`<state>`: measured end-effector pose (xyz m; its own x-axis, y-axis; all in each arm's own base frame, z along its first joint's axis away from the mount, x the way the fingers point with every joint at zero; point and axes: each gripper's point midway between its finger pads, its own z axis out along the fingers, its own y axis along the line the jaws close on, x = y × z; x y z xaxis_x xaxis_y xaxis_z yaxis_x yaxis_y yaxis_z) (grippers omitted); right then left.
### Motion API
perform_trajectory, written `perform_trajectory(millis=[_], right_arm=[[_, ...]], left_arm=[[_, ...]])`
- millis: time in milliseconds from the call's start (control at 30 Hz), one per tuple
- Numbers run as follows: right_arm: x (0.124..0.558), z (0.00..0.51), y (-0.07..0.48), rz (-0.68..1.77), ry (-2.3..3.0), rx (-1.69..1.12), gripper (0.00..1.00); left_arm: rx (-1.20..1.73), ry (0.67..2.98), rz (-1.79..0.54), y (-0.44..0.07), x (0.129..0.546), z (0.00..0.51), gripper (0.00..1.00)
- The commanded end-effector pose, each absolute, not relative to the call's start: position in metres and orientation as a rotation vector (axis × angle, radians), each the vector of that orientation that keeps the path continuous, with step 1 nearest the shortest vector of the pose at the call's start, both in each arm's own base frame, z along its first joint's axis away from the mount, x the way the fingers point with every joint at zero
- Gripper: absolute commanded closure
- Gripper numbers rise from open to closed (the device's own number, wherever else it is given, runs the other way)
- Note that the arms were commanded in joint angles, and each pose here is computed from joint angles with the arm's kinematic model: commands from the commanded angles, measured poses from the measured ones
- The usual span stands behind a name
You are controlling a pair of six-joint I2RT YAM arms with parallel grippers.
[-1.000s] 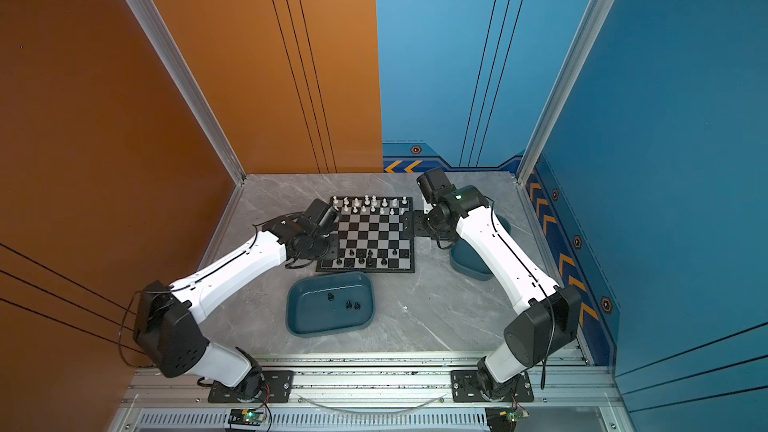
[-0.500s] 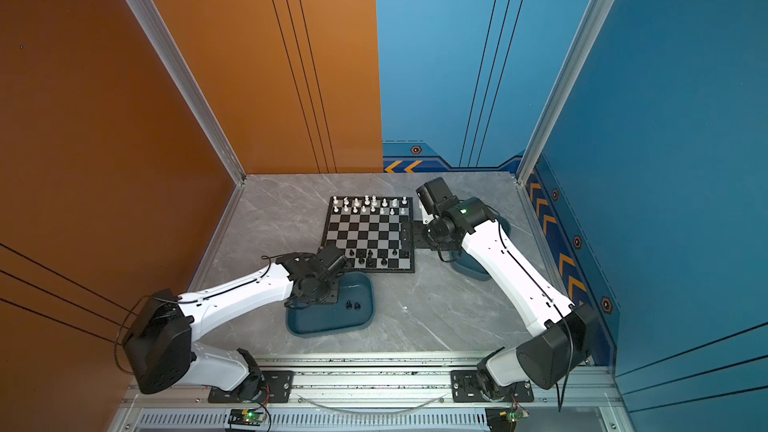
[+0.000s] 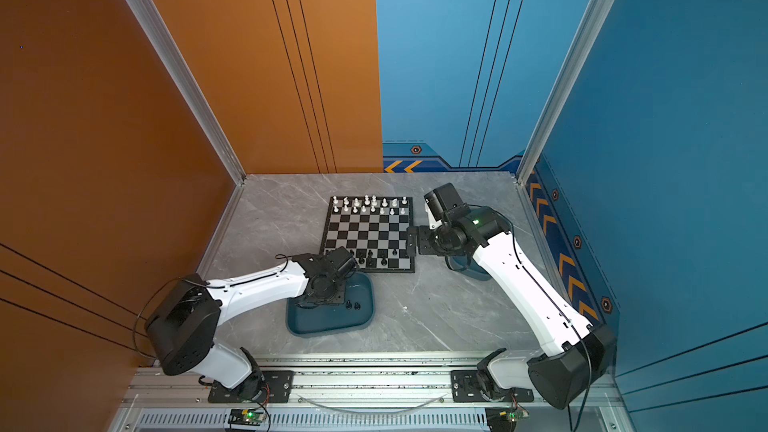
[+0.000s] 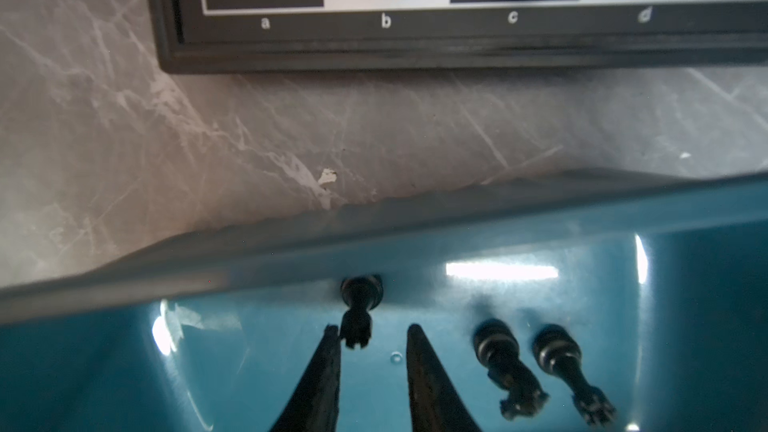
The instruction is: Set up the chess pieces on the board
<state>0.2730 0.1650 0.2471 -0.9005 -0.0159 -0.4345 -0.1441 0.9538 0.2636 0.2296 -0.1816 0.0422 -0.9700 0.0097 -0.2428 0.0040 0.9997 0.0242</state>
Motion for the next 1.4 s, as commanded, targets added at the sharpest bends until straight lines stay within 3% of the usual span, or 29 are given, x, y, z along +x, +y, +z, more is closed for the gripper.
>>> perform_trajectory(millis=[0, 500, 800, 1367], right_arm=[[0.265, 0.246, 0.154, 0.358, 2.677, -0.113, 0.0], [0.266, 0.247, 0.15, 0.345, 2.675, -0.102, 0.0], [0.265, 0.247, 0.149, 0.343, 2.673, -0.089, 0.0], [0.268, 0.248, 0.157, 0.368, 2.665, -0.086, 0.0]], left_arm=[[0.032, 2.874, 0.057, -0.181, 0.237, 0.043, 0.72], [0.025, 2.887, 0.075, -0.174, 0.241, 0.036, 0.79], [0.028, 2.88, 0.064, -0.173, 0.243, 0.04, 0.91], [0.024, 2.812, -0.002, -0.172, 0.247, 0.082, 0.93]])
